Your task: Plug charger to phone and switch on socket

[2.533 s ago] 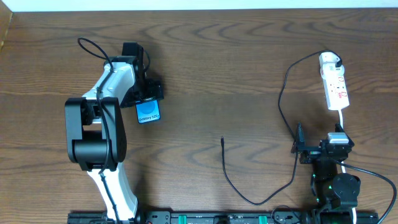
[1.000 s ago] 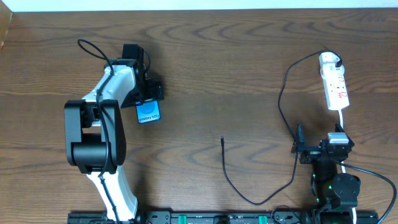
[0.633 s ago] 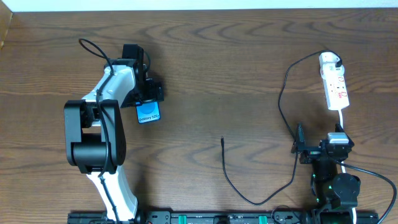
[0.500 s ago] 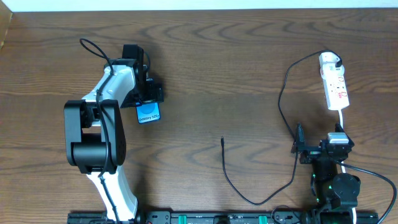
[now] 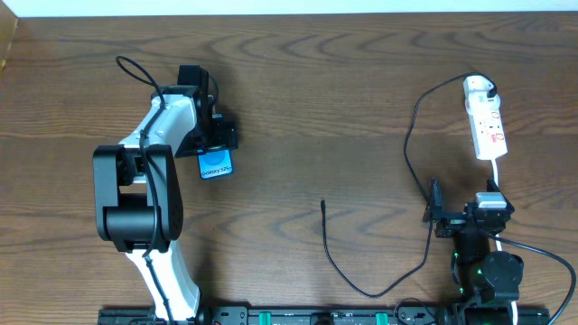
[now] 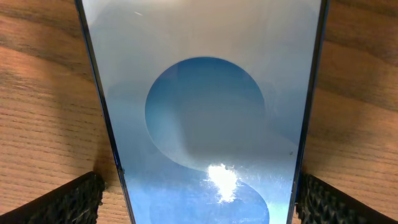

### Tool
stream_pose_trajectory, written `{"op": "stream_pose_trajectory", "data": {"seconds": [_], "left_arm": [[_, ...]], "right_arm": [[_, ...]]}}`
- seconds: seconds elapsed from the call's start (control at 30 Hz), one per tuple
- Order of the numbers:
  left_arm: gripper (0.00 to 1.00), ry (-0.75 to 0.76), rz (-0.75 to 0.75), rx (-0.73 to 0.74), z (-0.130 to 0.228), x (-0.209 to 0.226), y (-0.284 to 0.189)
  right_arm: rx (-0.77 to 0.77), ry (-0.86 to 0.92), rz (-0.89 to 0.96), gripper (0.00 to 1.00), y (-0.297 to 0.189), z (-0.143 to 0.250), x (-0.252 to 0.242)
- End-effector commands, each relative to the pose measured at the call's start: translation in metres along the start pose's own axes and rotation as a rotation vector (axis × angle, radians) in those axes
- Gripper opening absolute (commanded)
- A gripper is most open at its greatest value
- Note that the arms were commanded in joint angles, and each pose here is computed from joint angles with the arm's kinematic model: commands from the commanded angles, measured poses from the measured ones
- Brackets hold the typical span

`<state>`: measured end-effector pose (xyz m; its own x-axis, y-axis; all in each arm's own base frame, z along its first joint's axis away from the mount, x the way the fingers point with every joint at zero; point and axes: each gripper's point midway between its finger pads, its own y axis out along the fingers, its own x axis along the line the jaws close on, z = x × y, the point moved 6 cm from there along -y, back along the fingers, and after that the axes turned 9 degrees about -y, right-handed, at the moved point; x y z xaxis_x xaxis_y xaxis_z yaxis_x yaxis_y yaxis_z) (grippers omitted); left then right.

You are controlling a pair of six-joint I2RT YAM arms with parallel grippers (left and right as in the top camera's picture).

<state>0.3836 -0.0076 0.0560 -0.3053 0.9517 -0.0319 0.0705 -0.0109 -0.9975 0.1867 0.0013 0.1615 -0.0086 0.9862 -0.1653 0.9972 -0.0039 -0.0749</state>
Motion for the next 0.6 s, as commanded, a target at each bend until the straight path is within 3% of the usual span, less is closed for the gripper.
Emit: {"op": "stream_pose_trajectory", "data": {"seconds": [0.0,0.57], "left_arm": [[0.98,-0.010,-0.023,0.097,0.0191,0.0047,0.0228],[0.99,-0.011,-0.023,0.097,0.0191,0.0047,0.0228]], "right_arm": [[-0.002,0.010,0.007,0.99,-0.0003,0.0000,-0.0004],[-0.002,0.010,0.007,0.99,-0.0003,0.0000,-0.0004]]}}
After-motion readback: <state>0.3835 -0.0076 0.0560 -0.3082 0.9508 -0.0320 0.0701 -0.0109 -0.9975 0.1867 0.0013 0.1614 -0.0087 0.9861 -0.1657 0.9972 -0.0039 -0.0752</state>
